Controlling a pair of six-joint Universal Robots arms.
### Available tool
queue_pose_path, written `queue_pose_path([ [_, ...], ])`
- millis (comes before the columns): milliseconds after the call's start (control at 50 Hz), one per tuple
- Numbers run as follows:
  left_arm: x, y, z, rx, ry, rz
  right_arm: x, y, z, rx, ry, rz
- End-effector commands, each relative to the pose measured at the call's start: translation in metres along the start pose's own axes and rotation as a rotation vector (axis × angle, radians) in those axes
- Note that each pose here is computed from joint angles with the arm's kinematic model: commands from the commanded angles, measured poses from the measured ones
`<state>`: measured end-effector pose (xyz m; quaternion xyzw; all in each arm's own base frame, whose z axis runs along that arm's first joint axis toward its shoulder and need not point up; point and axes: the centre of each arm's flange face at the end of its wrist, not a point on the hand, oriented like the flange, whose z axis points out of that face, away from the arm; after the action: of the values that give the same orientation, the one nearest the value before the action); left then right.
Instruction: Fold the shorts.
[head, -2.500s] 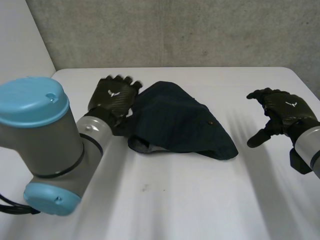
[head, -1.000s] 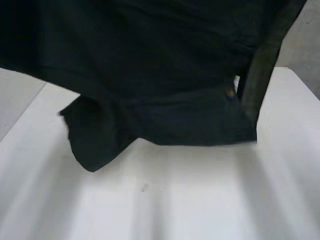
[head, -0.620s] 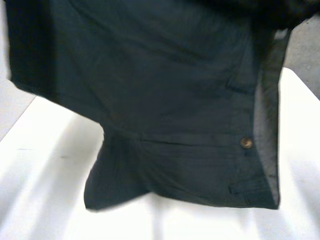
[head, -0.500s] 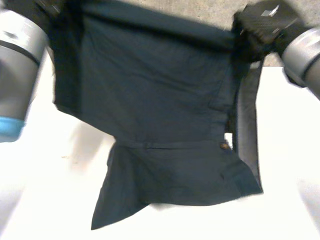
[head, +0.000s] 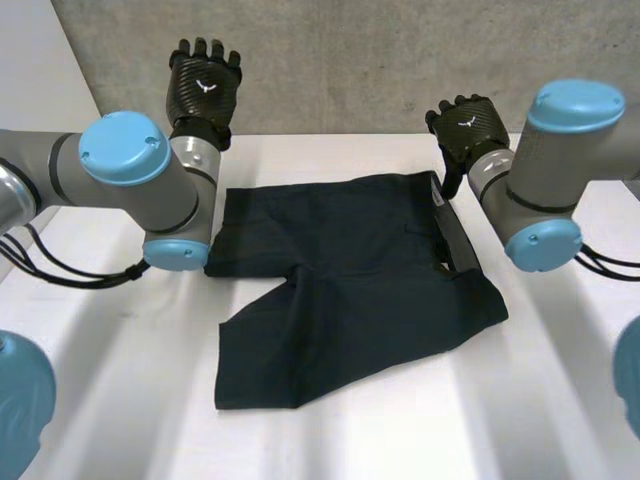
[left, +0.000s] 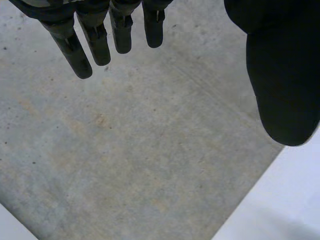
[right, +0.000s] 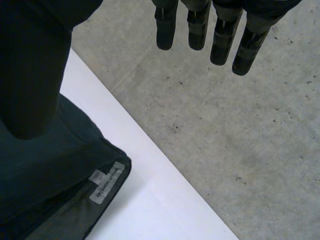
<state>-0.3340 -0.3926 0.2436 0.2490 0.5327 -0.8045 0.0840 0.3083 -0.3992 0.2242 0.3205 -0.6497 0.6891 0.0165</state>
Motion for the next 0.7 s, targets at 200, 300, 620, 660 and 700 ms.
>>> queue_pose_path([
  [200, 0.0, -0.054, -0.178, -0.324, 0.313, -0.108, 0.011, -0.004, -0.13, -0.182, -0.298, -0.081],
  [300, -0.001, -0.059, -0.232, -0.477, 0.429, -0.196, 0.021, 0.019, -0.159, -0.265, -0.338, -0.112],
  [620, 0.003, -0.021, -0.3, -0.731, 0.555, -0.186, 0.009, 0.077, -0.188, -0.302, -0.536, -0.041],
  [660, 0.011, -0.009, -0.301, -0.744, 0.558, -0.18, 0.007, 0.083, -0.184, -0.297, -0.537, -0.034],
  [700, 0.017, -0.002, -0.3, -0.75, 0.558, -0.177, 0.007, 0.089, -0.176, -0.28, -0.516, -0.033],
])
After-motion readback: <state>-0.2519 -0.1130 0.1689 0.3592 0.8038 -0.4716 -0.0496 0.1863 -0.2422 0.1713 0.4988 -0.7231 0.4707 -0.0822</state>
